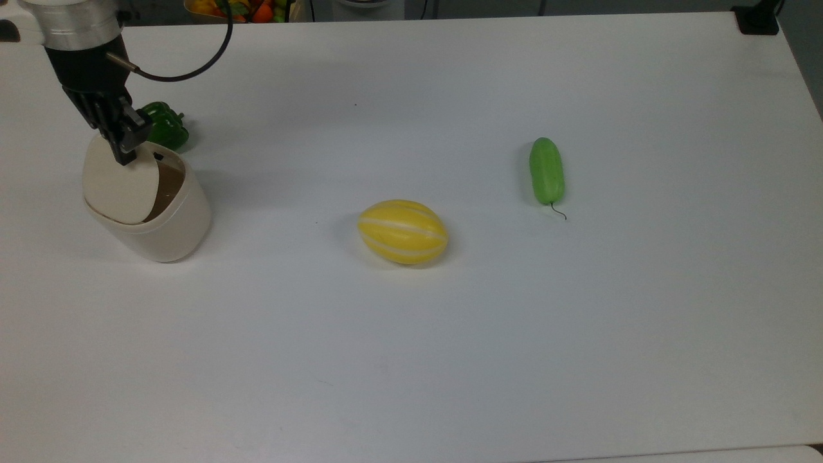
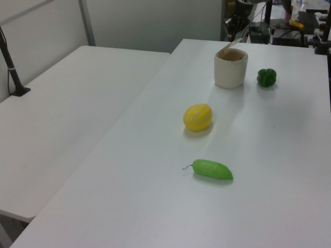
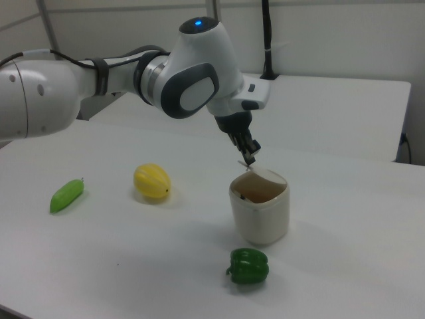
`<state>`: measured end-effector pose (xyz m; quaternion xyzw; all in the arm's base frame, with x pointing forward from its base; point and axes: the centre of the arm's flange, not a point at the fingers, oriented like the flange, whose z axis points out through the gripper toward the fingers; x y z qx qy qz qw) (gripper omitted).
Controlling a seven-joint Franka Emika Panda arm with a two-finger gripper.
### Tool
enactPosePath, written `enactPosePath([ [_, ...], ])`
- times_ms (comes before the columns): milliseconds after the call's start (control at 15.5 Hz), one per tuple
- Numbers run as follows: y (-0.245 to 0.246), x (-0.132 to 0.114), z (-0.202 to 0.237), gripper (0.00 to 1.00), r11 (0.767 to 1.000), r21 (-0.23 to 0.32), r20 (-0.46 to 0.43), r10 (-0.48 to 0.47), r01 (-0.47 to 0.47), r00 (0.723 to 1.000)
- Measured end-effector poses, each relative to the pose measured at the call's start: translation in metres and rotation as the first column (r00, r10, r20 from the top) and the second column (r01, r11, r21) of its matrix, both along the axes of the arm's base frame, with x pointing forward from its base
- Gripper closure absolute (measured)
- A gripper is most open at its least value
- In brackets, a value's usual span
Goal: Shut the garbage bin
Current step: 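Push the open flip lid down onto the bin with the gripper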
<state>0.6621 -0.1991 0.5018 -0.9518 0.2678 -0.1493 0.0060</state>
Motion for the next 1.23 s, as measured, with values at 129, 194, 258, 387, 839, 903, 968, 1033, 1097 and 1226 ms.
enactPosePath([
  [129, 0.004, -0.001, -0.007, 0.95, 1.000, 0.006, -0.025, 0.007, -0.007, 1.000],
  [194, 0.005, -0.001, -0.010, 0.95, 1.000, 0.010, -0.037, 0.010, -0.010, 0.999],
  [258, 0.007, 0.000, -0.014, 0.96, 1.000, 0.012, -0.047, 0.012, -0.012, 0.999],
  [387, 0.010, 0.000, -0.026, 0.96, 1.000, 0.016, -0.069, 0.017, -0.016, 0.997],
  [839, 0.011, 0.002, -0.054, 0.98, 1.000, 0.021, -0.116, 0.021, -0.019, 0.993],
  [903, 0.011, 0.002, -0.056, 0.98, 1.000, 0.021, -0.119, 0.022, -0.019, 0.993],
  [968, 0.011, 0.002, -0.057, 0.99, 1.000, 0.021, -0.121, 0.022, -0.019, 0.992],
  [1033, 0.011, 0.003, -0.058, 0.99, 1.000, 0.021, -0.122, 0.021, -0.019, 0.992],
  [1097, 0.011, 0.003, -0.058, 0.99, 1.000, 0.021, -0.123, 0.021, -0.019, 0.992],
  [1226, 0.011, 0.003, -0.059, 0.99, 1.000, 0.021, -0.123, 0.021, -0.019, 0.992],
])
